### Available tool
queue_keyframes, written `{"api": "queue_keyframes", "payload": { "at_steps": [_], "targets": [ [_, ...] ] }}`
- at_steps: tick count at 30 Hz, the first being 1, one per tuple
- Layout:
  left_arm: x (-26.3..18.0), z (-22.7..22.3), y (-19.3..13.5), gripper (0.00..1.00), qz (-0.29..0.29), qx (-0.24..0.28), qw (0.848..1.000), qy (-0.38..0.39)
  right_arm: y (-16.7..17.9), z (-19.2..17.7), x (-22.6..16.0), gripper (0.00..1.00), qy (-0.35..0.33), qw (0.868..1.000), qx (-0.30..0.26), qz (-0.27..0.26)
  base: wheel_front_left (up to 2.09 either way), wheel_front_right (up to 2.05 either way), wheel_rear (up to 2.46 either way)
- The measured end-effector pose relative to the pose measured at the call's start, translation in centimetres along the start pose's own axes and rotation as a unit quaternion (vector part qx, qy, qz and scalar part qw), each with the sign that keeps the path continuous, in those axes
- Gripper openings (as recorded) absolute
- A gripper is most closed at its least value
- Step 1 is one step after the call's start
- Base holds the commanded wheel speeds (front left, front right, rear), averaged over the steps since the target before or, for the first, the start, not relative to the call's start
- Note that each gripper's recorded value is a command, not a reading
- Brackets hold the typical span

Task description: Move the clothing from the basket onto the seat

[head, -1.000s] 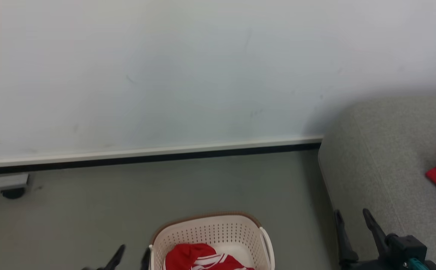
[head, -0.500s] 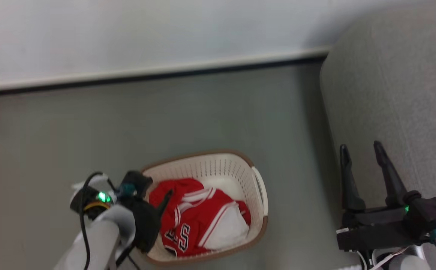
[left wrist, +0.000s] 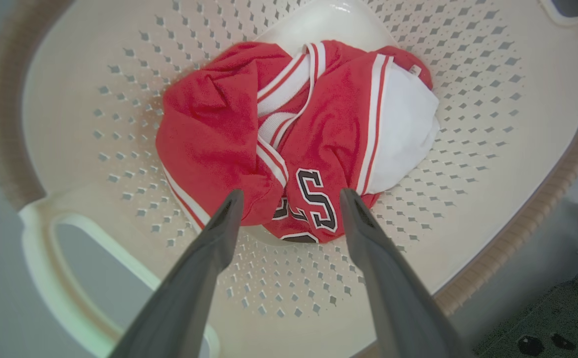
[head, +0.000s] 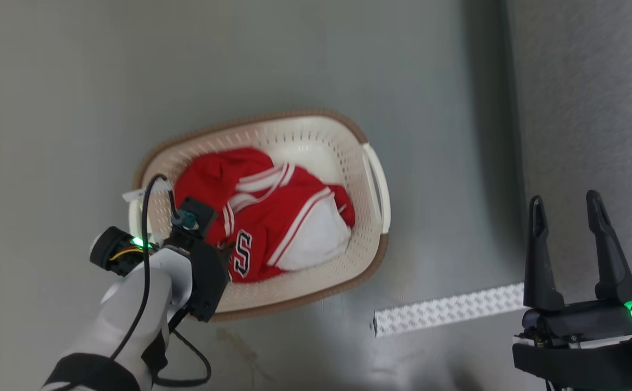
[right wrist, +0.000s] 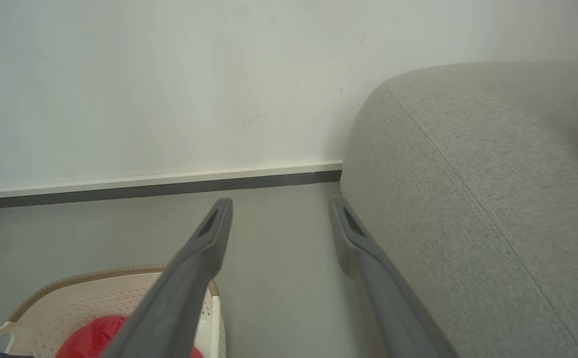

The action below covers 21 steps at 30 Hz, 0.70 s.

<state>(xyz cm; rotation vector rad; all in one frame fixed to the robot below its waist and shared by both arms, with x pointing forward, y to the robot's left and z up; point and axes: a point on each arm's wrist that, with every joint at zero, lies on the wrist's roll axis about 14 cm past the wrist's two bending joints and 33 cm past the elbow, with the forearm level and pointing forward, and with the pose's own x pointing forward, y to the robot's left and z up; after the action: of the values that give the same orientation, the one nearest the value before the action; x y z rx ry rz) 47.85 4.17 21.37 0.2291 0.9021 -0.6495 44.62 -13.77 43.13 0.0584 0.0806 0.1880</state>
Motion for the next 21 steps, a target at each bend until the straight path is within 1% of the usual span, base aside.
{"api": "queue_keyframes", "payload": {
  "at_steps": [3, 6, 8, 12, 17, 21],
  "targets": [
    [1.8, -2.5, -0.2, 1.00, -0.009, -0.017, 0.999, 0.037, 0.0, -2.5, 0.0, 1.00, 0.033, 0.999, 0.007, 0.000, 0.00, 0.00, 0.00],
    [3.3, -4.0, -0.8, 1.00, -0.019, -0.020, 0.998, 0.054, 0.1, -4.6, -0.2, 1.00, 0.061, 0.998, 0.014, 0.000, 0.00, 0.00, 0.00],
    [4.2, -4.7, -0.8, 1.00, -0.019, -0.015, 0.998, 0.062, 0.2, -5.7, -0.1, 1.00, 0.073, 0.997, 0.018, 0.001, 0.00, 0.00, 0.00],
    [5.4, -6.2, 0.0, 1.00, -0.002, 0.000, 0.997, 0.080, 0.5, -7.7, -0.3, 1.00, 0.097, 0.995, 0.030, 0.004, 0.00, 0.00, 0.00],
    [6.6, -6.3, -2.6, 1.00, -0.028, 0.009, 0.996, 0.081, 0.4, -8.9, -0.8, 1.00, 0.114, 0.993, 0.041, -0.002, 0.00, 0.00, 0.00],
    [7.3, -5.4, -3.7, 1.00, -0.030, 0.024, 0.997, 0.072, 0.2, -9.3, -1.2, 1.00, 0.119, 0.992, 0.045, -0.008, 0.00, 0.00, 0.00]
  ]
}}
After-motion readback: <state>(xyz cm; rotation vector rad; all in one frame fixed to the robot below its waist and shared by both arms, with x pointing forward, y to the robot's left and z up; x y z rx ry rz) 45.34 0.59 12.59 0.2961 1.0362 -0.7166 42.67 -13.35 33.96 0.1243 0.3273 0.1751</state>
